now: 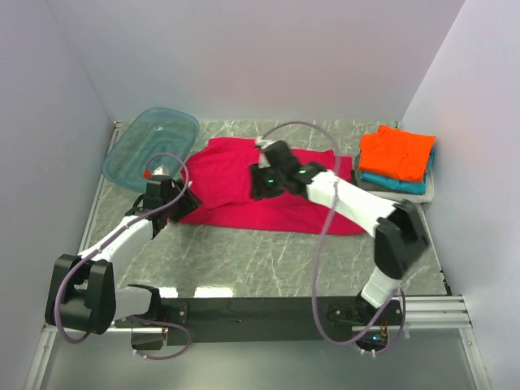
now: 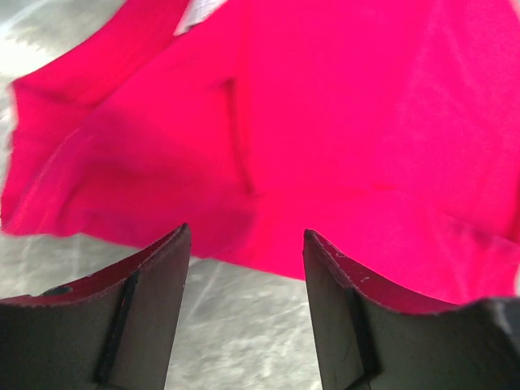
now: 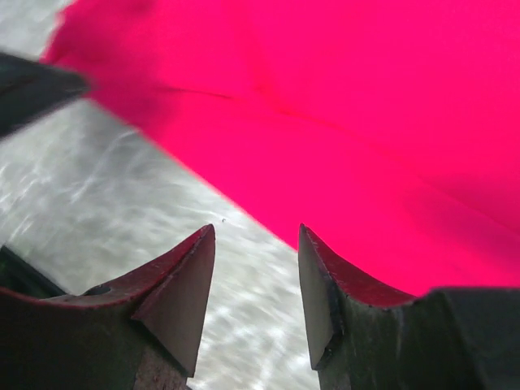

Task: Fold and stack the t-shirts
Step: Fold the tshirt

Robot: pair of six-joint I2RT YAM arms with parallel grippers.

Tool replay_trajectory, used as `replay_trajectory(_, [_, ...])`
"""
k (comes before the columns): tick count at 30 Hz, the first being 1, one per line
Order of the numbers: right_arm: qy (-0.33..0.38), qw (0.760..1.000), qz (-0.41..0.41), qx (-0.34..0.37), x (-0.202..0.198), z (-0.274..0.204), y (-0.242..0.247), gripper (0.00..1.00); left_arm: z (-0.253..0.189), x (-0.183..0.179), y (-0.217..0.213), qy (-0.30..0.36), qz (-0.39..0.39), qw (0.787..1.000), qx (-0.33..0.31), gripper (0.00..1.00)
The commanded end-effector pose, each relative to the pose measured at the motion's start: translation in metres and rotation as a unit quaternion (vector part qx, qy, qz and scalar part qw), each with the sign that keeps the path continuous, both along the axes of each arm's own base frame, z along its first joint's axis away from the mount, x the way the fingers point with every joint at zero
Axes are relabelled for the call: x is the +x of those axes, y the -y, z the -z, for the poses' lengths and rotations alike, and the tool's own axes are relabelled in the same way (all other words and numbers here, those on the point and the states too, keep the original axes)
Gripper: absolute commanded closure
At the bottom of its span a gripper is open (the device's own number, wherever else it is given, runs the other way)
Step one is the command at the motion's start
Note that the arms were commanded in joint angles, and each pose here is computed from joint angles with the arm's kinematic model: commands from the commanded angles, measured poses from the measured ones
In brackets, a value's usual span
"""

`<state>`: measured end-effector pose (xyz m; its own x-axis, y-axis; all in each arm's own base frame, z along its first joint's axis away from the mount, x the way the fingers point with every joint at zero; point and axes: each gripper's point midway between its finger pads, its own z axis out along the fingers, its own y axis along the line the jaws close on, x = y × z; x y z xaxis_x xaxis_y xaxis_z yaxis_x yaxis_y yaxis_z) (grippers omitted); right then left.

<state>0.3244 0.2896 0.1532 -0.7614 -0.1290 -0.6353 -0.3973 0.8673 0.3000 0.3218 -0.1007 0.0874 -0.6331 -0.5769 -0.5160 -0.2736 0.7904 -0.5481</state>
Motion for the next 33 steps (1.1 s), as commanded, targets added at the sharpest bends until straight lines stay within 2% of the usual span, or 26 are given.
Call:
replay_trajectory(1, [0.044, 0.992, -0.093, 0.067, -0.005, -0.038, -0.075, 0.48, -0.005, 0.012, -0.008, 0.030, -0.035, 0.999, 0.001, 0.38])
replay_trajectory(8, [0.042, 0.986, -0.150, 0.057, -0.007, -0.003, -0.141, 0.50, 0.036, -0.004, -0.022, -0.029, -0.075, 0.997, 0.015, 0.38])
replay_trajectory(12, [0.048, 0.984, -0.162, 0.061, 0.000, 0.013, -0.164, 0.51, 0.043, -0.010, -0.021, -0.031, -0.082, 0.996, 0.002, 0.39])
replay_trajectory(16, [0.045, 0.982, -0.174, 0.052, 0.006, 0.040, -0.179, 0.52, 0.048, -0.017, -0.026, -0.038, -0.088, 0.995, 0.010, 0.42])
replay_trajectory(27, [0.062, 0.979, -0.192, 0.034, 0.020, 0.065, -0.204, 0.52, 0.049, -0.026, -0.037, -0.042, -0.095, 0.994, 0.029, 0.44])
replay_trajectory(33, [0.057, 0.980, -0.191, -0.010, 0.022, 0.092, -0.206, 0.52, 0.050, -0.028, -0.039, -0.046, -0.094, 0.994, 0.029, 0.44])
